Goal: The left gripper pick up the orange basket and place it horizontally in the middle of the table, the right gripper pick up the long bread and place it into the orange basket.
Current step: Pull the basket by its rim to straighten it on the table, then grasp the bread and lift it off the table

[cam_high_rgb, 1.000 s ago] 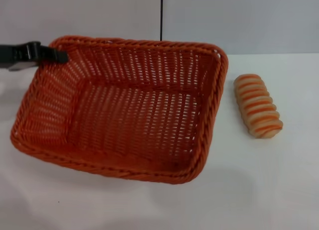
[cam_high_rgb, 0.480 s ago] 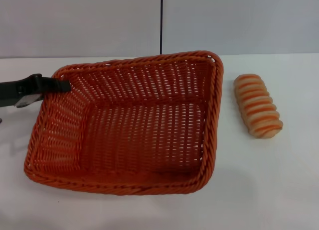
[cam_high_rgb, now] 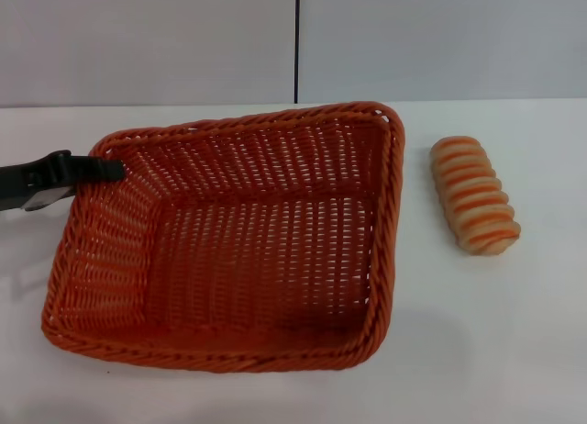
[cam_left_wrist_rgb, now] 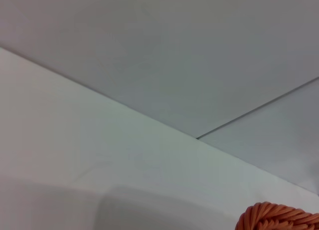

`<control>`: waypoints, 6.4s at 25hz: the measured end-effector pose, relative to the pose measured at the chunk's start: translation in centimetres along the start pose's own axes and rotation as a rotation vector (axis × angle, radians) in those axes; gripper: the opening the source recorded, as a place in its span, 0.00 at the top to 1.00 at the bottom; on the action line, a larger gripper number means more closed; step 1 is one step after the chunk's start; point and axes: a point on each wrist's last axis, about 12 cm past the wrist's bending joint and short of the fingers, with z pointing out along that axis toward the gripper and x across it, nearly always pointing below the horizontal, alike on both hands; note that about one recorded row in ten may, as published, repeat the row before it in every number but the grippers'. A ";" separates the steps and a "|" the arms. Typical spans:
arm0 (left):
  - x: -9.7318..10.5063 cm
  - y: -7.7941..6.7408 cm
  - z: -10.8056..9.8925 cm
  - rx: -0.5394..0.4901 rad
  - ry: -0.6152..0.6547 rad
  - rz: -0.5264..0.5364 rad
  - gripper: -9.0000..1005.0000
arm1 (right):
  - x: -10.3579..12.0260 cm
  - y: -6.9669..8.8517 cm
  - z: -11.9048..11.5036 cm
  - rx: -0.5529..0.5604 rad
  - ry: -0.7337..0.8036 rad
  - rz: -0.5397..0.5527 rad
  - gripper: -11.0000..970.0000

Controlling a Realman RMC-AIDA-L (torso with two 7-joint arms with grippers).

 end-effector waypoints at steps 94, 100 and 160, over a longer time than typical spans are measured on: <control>2.0 1.1 -1.8 0.298 -0.781 0.462 0.19 | 3.1 24.5 9.2 -0.843 1.743 -0.833 0.16; 2.1 1.1 -1.8 0.300 -0.779 0.462 0.19 | 3.6 24.8 9.1 -0.840 1.749 -0.848 0.18; 2.2 0.9 -1.8 0.343 -0.781 0.426 0.19 | 5.2 26.3 7.7 -0.891 1.716 -0.962 0.54</control>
